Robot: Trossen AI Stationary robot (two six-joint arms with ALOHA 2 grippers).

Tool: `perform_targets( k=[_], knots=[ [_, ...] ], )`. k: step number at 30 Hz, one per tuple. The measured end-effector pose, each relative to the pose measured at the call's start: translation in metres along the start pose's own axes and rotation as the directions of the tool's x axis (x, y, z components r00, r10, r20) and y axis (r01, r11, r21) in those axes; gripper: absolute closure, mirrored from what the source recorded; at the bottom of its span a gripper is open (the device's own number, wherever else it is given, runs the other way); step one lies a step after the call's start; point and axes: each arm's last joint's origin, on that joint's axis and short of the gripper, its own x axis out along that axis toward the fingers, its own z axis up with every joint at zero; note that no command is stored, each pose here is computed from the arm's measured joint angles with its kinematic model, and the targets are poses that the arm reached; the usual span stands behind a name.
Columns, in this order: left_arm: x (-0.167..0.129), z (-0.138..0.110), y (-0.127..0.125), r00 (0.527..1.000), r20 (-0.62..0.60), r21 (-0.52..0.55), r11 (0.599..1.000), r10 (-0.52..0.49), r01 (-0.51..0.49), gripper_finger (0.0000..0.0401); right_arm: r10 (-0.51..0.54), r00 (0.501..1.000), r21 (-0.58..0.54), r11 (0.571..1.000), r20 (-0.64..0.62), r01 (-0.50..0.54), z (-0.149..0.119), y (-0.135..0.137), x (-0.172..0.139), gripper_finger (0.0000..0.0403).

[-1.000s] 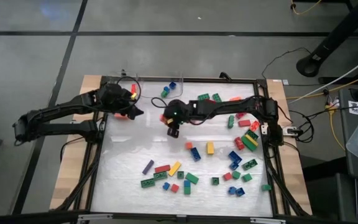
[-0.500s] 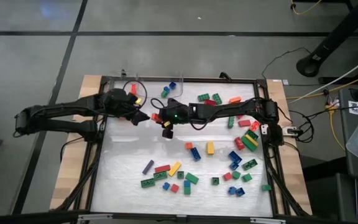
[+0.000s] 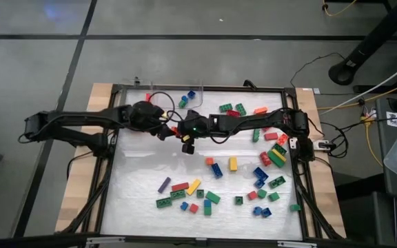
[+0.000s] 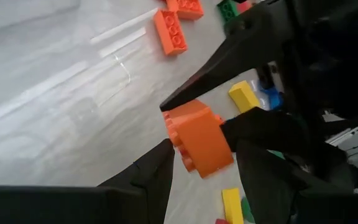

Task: Sort blocks by size
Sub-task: Put the large orange game piece into the left transparent bin

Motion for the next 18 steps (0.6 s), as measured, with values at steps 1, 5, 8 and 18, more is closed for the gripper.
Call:
perform_targets(
  k=[1,5,8,18],
  knots=[
    [0.003,0.000,0.001,1.000,-0.006,-0.010,1.000,0.005,-0.006,0.0239,0.000,1.000,0.001,1.000,0.006,0.000,0.001,0.000,0.000,0.0254],
    [0.017,0.000,0.003,0.999,-0.030,-0.047,0.999,0.023,-0.025,0.0239,0.003,1.000,-0.003,1.000,0.005,-0.003,0.001,0.002,0.000,0.0253],
    [0.024,0.000,0.004,0.999,-0.030,-0.065,0.998,0.023,-0.025,0.0239,-0.002,1.000,-0.011,1.000,-0.015,0.002,-0.001,0.005,0.000,0.0253],
    [0.029,0.003,0.004,1.000,0.003,-0.113,0.993,0.026,-0.025,0.0285,-0.007,0.998,-0.015,1.000,-0.058,0.006,-0.005,0.007,-0.001,0.0253]
  ],
)
